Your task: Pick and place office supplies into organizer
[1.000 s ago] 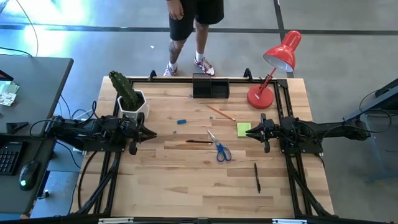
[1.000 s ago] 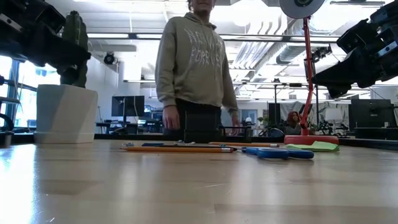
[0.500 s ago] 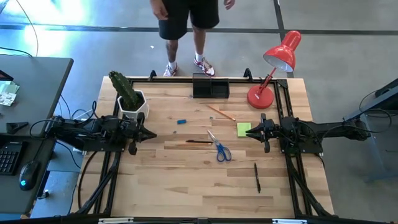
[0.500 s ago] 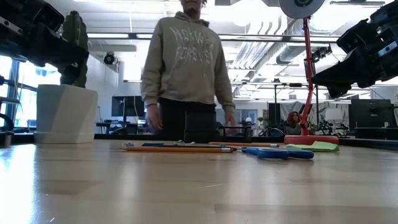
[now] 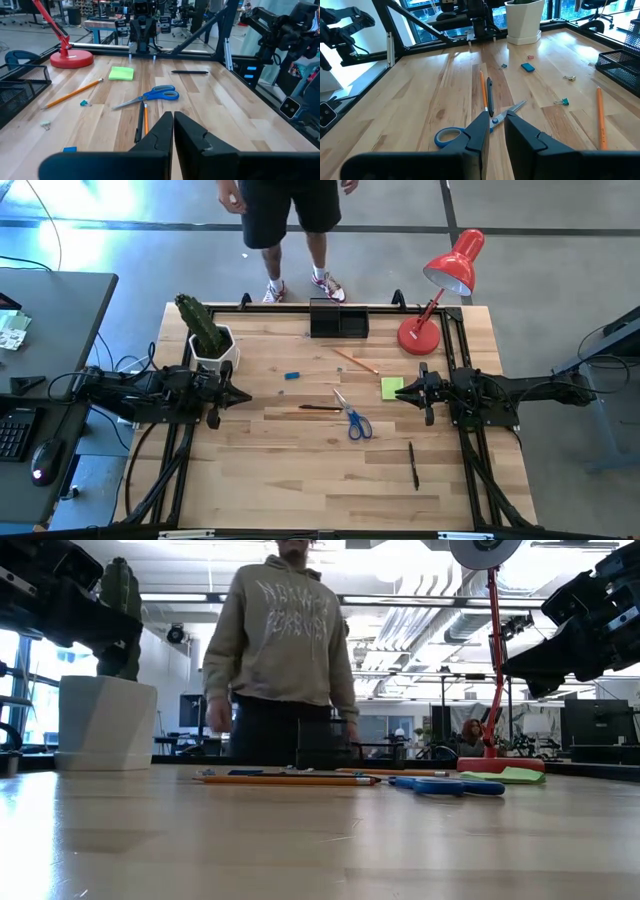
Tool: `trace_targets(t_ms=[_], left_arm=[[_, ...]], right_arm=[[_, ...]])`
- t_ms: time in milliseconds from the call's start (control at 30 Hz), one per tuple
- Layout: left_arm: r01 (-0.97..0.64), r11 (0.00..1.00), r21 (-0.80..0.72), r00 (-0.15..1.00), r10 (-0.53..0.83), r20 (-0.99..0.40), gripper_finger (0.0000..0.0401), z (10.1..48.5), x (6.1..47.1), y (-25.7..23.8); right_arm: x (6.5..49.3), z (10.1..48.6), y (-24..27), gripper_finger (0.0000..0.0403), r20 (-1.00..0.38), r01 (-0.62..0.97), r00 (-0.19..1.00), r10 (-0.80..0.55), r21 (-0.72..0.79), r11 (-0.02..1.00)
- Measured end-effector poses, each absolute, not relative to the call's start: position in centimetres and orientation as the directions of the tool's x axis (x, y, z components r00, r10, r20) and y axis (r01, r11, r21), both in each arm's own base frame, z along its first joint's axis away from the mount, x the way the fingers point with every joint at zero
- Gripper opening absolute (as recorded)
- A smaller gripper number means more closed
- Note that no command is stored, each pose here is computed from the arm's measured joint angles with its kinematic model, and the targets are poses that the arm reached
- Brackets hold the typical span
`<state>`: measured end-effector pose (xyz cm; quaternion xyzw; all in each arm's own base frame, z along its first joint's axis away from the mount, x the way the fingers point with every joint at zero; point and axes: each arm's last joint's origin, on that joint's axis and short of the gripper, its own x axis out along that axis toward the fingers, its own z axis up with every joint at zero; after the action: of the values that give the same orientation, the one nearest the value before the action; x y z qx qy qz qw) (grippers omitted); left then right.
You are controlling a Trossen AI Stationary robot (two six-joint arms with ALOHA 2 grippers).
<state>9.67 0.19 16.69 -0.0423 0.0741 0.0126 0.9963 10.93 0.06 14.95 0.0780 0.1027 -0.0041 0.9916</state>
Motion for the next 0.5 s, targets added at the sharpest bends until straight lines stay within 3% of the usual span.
trace_targets(t_ms=[500], left_arm=[[-0.031, 0.996, -0.082, 0.989, 0.019, -0.149, 0.001, 16.68, 9.67, 0.19]], right_arm=[[10.93, 14.94, 0.05, 0.0053, -0.205, 0.024, 0.979, 0.008, 0.154, 0.988]])
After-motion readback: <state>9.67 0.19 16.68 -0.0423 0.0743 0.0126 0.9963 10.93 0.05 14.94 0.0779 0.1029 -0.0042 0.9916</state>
